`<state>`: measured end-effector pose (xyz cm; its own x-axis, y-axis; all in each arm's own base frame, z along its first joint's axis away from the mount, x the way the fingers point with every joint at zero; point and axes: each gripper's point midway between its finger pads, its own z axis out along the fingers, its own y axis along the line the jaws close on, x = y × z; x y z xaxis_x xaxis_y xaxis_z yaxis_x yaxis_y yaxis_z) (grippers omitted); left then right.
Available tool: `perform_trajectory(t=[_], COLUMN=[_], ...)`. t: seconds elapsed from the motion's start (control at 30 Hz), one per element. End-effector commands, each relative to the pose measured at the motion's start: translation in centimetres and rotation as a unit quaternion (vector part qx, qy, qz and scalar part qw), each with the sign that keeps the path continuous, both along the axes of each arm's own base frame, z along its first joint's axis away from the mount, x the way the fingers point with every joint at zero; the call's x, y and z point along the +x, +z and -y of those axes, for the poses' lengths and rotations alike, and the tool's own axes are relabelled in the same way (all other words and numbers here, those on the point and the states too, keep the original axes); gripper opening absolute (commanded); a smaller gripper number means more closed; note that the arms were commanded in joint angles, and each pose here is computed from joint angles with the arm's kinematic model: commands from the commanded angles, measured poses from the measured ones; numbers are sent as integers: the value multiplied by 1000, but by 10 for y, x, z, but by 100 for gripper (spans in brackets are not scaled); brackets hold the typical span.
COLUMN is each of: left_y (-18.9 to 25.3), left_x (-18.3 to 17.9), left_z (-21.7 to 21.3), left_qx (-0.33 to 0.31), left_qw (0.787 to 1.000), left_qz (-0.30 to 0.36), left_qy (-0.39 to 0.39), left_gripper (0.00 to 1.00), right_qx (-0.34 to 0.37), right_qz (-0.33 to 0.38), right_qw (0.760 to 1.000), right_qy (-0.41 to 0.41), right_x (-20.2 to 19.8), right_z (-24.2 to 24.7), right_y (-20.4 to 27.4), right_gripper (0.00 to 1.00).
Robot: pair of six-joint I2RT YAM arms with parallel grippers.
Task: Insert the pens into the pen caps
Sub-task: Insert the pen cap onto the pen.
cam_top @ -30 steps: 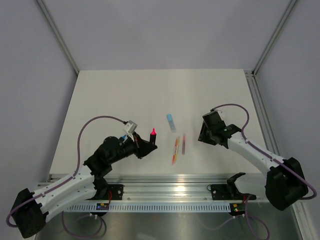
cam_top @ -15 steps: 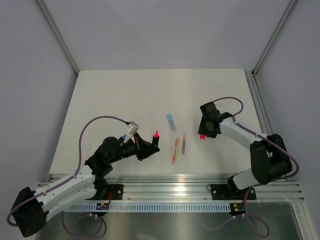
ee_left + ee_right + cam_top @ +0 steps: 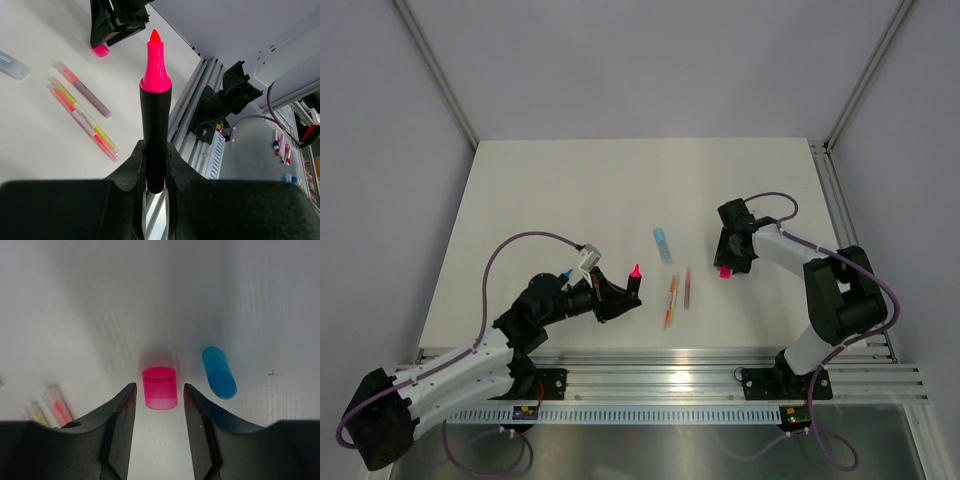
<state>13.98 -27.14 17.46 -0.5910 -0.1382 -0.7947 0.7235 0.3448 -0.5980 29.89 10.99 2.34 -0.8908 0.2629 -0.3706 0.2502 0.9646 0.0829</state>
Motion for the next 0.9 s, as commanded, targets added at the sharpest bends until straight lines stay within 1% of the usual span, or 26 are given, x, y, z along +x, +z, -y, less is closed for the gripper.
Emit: perform_trajectory(t=[0.0,0.3,0.53,0.87], left_y=[14,13,11,13], left_x=[-2,-3,-3,-4], left_z=[5,6,6,6], left_qx=[-26,-26,-23,-25], left_qw=[999,999,999,999], left_qz=[25,24,20,22], left_qy=[-16,-19,-19,-20], left_gripper=[0,0,0,0], right_qx=[14,-10,-46,-62], right_qz=[10,-9,-29,-46], right_qw=[1000,1000,998,997], right_qy=[16,17,24,31], right_x=[15,18,10,7], right_z=[-9,-5,-5,-9], right_y=[6,0,-7,-9], right_gripper=[50,50,49,48])
